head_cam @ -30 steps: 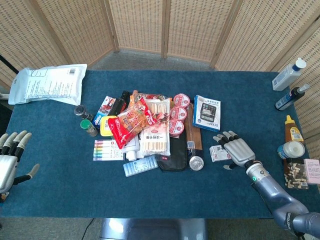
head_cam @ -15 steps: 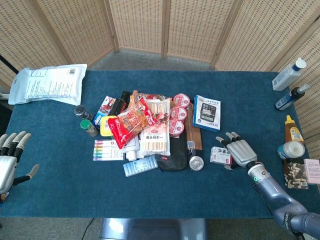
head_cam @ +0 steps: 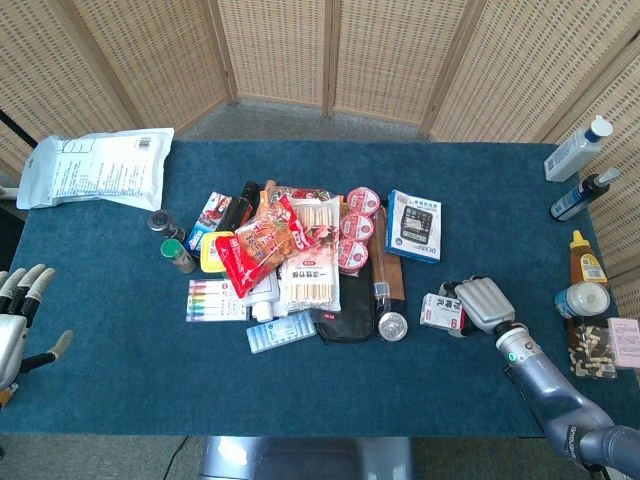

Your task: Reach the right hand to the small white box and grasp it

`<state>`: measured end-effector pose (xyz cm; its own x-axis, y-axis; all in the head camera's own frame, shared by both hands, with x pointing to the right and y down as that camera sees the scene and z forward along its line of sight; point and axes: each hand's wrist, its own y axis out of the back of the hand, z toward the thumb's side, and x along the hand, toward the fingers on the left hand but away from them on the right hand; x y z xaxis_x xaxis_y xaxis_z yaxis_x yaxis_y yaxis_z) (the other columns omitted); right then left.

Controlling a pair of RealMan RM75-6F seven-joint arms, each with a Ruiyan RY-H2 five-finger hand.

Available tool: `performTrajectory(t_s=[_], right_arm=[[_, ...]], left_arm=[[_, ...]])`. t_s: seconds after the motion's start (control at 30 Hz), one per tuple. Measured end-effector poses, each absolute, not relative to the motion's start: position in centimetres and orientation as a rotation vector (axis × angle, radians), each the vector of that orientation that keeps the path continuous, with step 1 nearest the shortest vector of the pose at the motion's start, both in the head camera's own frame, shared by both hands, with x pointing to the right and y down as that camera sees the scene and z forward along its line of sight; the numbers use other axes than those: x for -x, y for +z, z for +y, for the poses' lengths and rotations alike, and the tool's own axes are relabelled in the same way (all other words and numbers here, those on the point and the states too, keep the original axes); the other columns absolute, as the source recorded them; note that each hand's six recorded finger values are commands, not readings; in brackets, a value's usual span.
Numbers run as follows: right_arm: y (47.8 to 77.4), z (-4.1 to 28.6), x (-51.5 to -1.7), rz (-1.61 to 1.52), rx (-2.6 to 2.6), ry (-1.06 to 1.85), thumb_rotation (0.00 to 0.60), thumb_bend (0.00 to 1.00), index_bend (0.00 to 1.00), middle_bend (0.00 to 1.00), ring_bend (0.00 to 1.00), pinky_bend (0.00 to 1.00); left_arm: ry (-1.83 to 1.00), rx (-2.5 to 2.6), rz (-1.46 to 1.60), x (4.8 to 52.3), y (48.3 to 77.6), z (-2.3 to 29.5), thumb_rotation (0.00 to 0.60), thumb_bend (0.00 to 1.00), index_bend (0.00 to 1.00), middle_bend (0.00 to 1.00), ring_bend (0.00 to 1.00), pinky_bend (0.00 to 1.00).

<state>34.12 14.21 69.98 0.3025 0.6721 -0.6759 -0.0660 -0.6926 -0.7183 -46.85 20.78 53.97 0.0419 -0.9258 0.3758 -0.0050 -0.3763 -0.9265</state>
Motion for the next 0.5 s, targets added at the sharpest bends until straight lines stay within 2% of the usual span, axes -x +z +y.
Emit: performTrajectory(t_s=[0.23, 0.5], right_arm=[[67.5, 12.8, -33.3, -0.607, 1.917, 1.382, 0.6, 0.25, 0.43, 0.89, 0.56, 0.41], [63.0, 9.2, -30.9, -0.72, 1.953, 1.253, 0.6, 0.25, 0.43, 0.89, 0.56, 0.41]], left_arm=[[-1.441, 1.525, 0.973, 46.5, 54.2, 20.7, 0.459, 0.35, 0.03, 0.04, 0.1, 0.0], [-1.424, 1.53, 0.974, 46.1, 54.0, 20.7, 0.461, 0.35, 0.03, 0.04, 0.1, 0.0]])
